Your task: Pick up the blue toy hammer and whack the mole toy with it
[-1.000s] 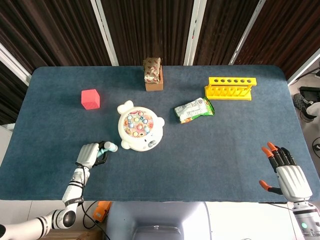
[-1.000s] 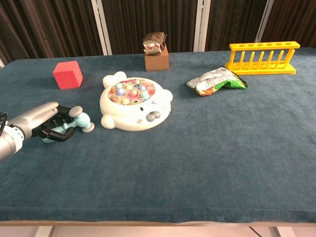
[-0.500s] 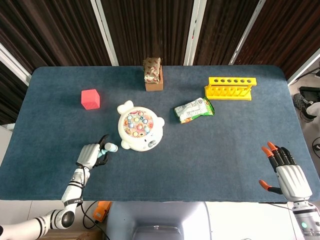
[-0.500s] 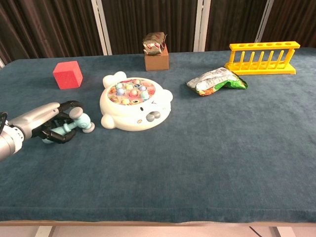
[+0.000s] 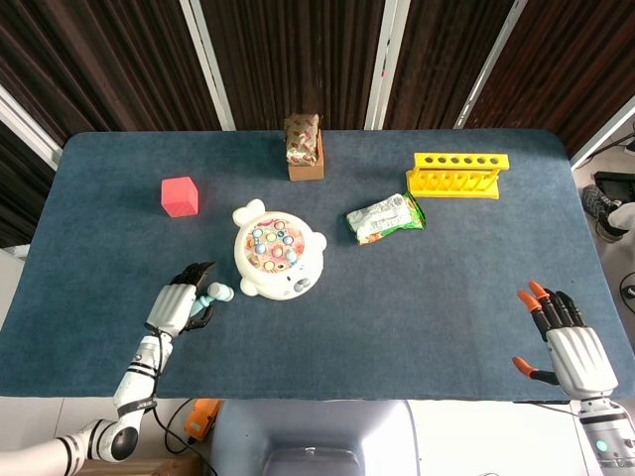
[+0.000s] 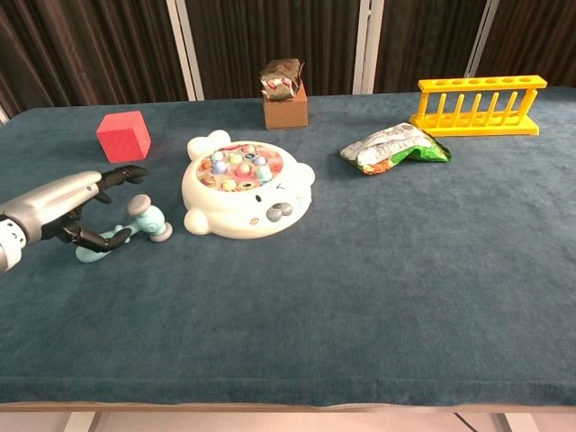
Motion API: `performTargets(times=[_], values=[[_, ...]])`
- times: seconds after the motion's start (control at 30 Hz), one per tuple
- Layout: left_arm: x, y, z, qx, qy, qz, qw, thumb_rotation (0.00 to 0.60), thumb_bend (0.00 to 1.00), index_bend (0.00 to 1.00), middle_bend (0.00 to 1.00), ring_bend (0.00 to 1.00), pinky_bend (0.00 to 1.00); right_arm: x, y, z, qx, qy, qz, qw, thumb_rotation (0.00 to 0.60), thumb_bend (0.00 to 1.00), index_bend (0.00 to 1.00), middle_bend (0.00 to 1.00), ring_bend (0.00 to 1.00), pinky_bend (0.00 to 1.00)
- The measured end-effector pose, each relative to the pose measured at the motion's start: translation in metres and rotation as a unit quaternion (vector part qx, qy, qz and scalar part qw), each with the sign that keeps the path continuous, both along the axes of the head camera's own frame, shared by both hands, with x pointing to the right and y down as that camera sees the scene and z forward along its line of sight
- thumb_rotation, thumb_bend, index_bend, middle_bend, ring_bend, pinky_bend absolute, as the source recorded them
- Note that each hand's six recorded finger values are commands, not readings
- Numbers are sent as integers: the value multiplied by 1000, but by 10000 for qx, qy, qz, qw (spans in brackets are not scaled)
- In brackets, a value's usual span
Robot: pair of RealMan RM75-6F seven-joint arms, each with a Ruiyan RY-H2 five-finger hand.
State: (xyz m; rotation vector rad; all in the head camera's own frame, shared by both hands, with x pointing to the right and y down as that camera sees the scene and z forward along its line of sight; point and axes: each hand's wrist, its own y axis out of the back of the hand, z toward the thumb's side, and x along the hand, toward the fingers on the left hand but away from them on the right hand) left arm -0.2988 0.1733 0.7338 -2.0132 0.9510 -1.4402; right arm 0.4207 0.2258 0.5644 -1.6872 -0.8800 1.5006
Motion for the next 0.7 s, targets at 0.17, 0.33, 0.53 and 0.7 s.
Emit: performTargets(times=[0.17,0.33,0.53,0.7], values=[[-8,-2,-19,451,-105,172,9988,600,437,46,43,12,115,0,0,0,19,14,-3,10000,600,340,0,0,0,0],[-41,11,-50,692,-334,328,9965,600,441,3,0,0,60,2,-1,-2,90,64,39,9999,600,340,0,0,0,0],[-112,58,-105,633,-859,342,9937,600,462,0,0,0,31,3,-1,-3,218,160,61,9996,600,340,0,0,0,0],[-115,90,-138,973,-755,583,9907,600,460,0,0,0,30,-4,3,6,40,285,-57,9996,600,341,0,0,0,0]])
